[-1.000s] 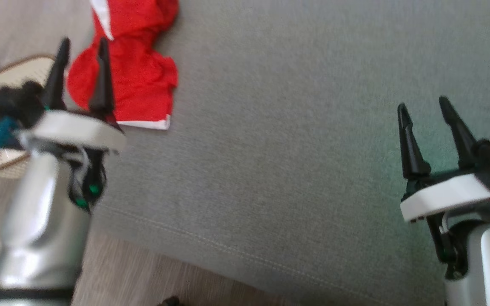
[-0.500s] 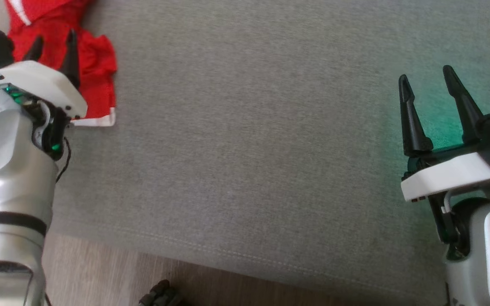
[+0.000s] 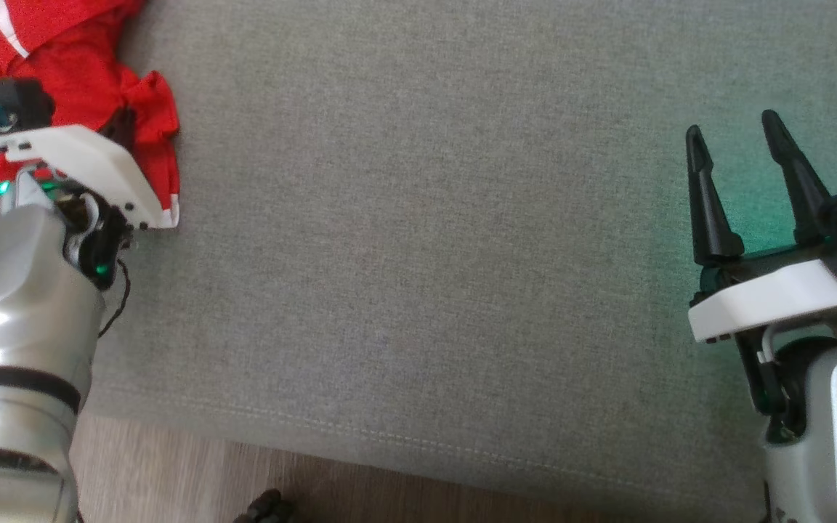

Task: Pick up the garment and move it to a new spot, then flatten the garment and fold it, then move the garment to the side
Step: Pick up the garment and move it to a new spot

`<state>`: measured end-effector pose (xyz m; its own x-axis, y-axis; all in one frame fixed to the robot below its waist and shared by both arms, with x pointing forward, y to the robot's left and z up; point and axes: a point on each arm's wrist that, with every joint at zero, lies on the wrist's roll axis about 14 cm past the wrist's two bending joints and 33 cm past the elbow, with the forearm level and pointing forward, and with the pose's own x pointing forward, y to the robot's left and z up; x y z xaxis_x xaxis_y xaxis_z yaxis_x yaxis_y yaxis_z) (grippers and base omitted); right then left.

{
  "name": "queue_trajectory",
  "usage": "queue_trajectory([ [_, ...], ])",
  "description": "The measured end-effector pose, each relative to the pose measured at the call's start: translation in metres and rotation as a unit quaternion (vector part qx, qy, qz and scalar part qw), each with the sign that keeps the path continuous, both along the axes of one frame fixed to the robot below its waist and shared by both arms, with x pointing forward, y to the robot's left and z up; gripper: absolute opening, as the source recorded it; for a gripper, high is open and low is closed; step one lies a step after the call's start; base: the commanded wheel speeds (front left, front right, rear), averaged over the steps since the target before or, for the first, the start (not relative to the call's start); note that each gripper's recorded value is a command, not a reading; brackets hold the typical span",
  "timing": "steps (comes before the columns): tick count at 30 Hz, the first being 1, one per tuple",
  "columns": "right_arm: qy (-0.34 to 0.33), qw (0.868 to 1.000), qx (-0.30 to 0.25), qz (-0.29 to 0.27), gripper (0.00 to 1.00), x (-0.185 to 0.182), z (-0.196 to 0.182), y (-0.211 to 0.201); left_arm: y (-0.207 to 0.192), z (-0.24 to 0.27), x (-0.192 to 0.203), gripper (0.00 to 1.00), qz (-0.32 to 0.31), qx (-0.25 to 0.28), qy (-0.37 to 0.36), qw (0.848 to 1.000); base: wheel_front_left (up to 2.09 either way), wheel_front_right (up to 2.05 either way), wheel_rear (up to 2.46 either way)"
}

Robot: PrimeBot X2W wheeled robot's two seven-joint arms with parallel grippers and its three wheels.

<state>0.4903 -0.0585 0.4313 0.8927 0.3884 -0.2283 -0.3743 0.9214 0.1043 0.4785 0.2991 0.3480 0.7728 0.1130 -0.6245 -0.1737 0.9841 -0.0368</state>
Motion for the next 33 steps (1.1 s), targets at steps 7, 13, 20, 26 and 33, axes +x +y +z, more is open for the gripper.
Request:
queue_trajectory([
  [7,-0.032,0.999,0.002,-0.007,1.00,0.000,0.025,-0.004,0.011,0.040,0.000,0.00,0.010,0.012,-0.104,0.994,0.00,0.00,0.00],
  [13,-0.062,0.998,0.011,-0.009,1.00,-0.009,0.053,-0.005,0.026,0.109,0.008,0.00,0.002,0.038,-0.206,0.978,0.00,0.00,0.00],
  [20,-0.078,0.996,0.020,-0.025,1.00,-0.032,0.074,-0.018,0.024,0.183,-0.014,0.00,-0.004,0.068,-0.326,0.943,0.00,0.00,0.00],
  [26,-0.082,0.996,0.026,-0.038,1.00,-0.053,0.084,-0.029,0.006,0.191,-0.060,0.00,-0.019,0.077,-0.358,0.930,0.00,0.00,0.00],
  [33,-0.086,0.994,0.026,-0.062,1.00,-0.075,0.091,-0.048,-0.035,0.188,-0.099,0.00,-0.047,0.055,-0.375,0.924,0.00,0.00,0.00],
])
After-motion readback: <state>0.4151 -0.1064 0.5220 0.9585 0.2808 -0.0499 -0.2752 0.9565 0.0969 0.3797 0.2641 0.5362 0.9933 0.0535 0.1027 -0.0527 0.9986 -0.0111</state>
